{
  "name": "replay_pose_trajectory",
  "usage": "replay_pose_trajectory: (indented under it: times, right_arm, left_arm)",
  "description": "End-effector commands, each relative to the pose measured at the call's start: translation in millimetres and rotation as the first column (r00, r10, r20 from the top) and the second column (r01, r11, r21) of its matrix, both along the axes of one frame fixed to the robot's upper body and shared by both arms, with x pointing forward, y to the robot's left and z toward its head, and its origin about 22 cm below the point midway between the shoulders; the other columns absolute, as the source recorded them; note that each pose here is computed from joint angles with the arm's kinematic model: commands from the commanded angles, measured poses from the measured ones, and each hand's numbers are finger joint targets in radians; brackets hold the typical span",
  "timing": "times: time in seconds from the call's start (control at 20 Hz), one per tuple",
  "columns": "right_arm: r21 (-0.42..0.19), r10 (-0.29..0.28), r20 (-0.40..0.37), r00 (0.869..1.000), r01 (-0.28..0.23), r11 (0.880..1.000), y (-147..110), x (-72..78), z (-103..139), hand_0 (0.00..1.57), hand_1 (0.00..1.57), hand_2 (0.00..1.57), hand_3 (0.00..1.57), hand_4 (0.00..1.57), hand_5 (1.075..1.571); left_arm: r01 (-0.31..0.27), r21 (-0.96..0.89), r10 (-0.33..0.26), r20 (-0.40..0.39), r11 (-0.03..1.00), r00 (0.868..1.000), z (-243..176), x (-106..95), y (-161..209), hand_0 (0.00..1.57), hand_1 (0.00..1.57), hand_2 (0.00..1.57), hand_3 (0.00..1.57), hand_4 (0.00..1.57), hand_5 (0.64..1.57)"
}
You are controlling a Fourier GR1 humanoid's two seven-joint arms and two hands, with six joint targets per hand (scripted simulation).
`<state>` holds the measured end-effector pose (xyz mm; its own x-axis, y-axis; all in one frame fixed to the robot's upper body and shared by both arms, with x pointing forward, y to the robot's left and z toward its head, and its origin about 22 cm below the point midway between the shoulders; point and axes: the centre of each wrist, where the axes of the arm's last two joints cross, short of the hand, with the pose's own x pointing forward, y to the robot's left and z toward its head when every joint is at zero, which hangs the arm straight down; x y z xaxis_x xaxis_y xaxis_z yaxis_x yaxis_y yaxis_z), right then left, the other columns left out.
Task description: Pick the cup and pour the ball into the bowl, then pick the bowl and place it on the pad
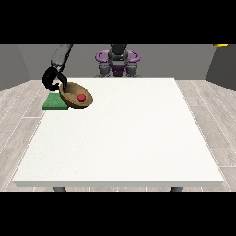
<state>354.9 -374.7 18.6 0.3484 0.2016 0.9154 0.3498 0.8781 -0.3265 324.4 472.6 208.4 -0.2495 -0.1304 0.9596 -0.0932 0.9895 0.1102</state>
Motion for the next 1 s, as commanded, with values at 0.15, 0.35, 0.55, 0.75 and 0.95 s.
replay_pose_trajectory:
  times: [0.15,0.35,0.55,0.75,0.95]
  right_arm:
    - [-0.013,-0.047,-0.022,0.999,0.047,0.999,-54.1,1.1,59.0,1.57,1.57,1.57,0.67,1.08,1.566]
    - [-0.008,-0.025,0.022,0.999,0.025,1.0,-63.8,-3.9,55.9,1.57,1.57,1.57,0.38,1.12,1.568]
    - [-0.023,0.016,0.057,0.998,-0.015,1.0,-93.6,-21.1,66.7,1.57,1.57,1.57,0.38,1.12,1.568]
    - [0.027,-0.031,0.011,0.999,0.031,0.999,-91.5,-25.8,50.9,1.57,1.57,1.57,0.49,1.07,1.568]
    - [0.083,-0.038,0.035,0.999,0.035,0.996,-66.1,-11.0,37.9,1.57,1.57,1.57,0.44,1.06,1.569]
  left_arm:
    - [-0.039,-0.015,0.039,-0.022,0.999,0.999,-20.2,-9.5,12.5,0.0,0.0,0.0,0.0,1.2,1.545]
    - [-0.023,0.006,0.023,0.036,1.0,0.999,2.6,-14.4,21.8,0.0,0.0,0.0,0.0,1.2,1.542]
    - [-0.061,-0.008,0.061,0.077,0.998,0.995,-7.5,-25.1,37.6,0.0,0.0,0.0,0.0,1.21,1.551]
    - [-0.052,0.006,0.052,0.019,0.999,0.998,-42.7,-28.7,32.2,0.0,0.0,0.0,0.0,1.22,1.553]
    - [-0.051,0.012,0.05,0.052,0.999,0.997,-20.7,-22.7,33.6,0.0,0.0,0.0,0.0,1.21,1.553]
